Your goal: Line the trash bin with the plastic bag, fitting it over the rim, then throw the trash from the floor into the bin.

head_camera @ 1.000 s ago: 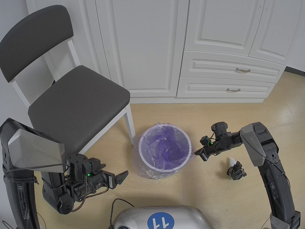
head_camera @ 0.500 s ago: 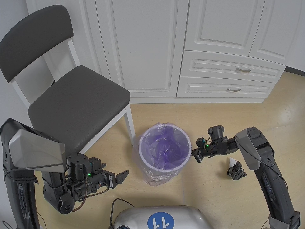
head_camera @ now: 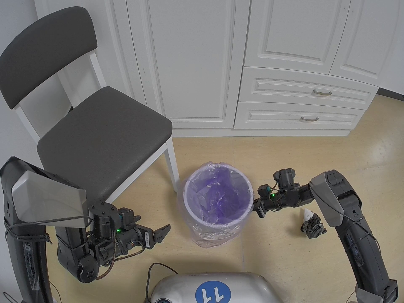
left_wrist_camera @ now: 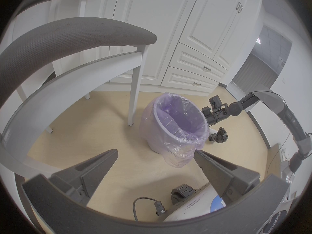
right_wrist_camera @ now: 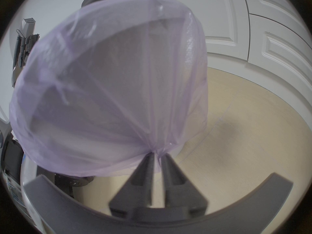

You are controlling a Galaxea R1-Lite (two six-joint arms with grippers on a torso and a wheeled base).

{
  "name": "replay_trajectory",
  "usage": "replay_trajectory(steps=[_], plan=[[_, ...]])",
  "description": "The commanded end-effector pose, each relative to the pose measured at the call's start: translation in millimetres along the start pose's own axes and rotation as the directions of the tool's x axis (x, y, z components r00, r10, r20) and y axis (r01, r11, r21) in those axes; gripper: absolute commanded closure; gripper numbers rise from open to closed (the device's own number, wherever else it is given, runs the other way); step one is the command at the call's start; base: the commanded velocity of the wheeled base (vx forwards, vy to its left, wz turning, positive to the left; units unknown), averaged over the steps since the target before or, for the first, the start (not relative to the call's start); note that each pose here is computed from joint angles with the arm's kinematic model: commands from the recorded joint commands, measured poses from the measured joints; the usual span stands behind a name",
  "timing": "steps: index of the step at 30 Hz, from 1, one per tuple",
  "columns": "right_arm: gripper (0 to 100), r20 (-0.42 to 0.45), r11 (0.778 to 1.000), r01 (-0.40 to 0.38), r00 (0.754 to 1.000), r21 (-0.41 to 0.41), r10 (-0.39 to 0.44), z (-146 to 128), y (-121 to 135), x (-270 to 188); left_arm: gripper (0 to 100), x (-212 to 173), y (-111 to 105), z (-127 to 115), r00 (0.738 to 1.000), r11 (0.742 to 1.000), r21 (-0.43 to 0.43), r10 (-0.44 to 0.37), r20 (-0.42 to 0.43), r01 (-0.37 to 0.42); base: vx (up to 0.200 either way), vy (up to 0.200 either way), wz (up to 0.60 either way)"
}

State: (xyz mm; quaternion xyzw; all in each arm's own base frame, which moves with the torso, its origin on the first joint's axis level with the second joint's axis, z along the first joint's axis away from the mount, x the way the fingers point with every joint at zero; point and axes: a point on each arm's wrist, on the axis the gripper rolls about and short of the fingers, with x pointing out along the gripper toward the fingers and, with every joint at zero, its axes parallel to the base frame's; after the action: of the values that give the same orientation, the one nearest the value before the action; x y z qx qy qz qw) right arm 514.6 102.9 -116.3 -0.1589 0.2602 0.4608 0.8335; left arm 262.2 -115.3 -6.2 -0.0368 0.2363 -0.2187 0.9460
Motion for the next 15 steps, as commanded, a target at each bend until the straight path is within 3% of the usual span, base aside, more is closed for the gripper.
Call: replay_trajectory(steps=[1, 6, 10, 15], plan=[[0, 0.001, 1.0, 0.006, 1.0, -0.001, -0.006, -1, -3, -3, 0, 0, 0, -1, 1.0, 1.0, -0.001, 0.001, -0.004, -0.001, 0.0, 0.0, 0.0], [0, -0.017, 1.0, 0.029, 0.999, 0.001, -0.029, -6, -17, -20, 0, -1, 0, 0, 1.0, 1.0, -0.001, 0.0, 0.001, 0.0, 0.0, 0.0, 0.0], [0, -0.063, 0.999, 0.034, 0.997, -0.023, -0.036, -3, -36, -60, 0, -7, -2, 5, 1.0, 1.0, 0.003, -0.003, 0.014, 0.003, 0.0, 0.0, 0.0], [0, -0.003, 0.999, -0.034, 0.999, 0.017, 0.034, -5, -35, -91, 0, -15, -6, 12, 0.999, 1.0, 0.009, -0.016, 0.041, 0.016, 0.0, 0.0, 0.0]])
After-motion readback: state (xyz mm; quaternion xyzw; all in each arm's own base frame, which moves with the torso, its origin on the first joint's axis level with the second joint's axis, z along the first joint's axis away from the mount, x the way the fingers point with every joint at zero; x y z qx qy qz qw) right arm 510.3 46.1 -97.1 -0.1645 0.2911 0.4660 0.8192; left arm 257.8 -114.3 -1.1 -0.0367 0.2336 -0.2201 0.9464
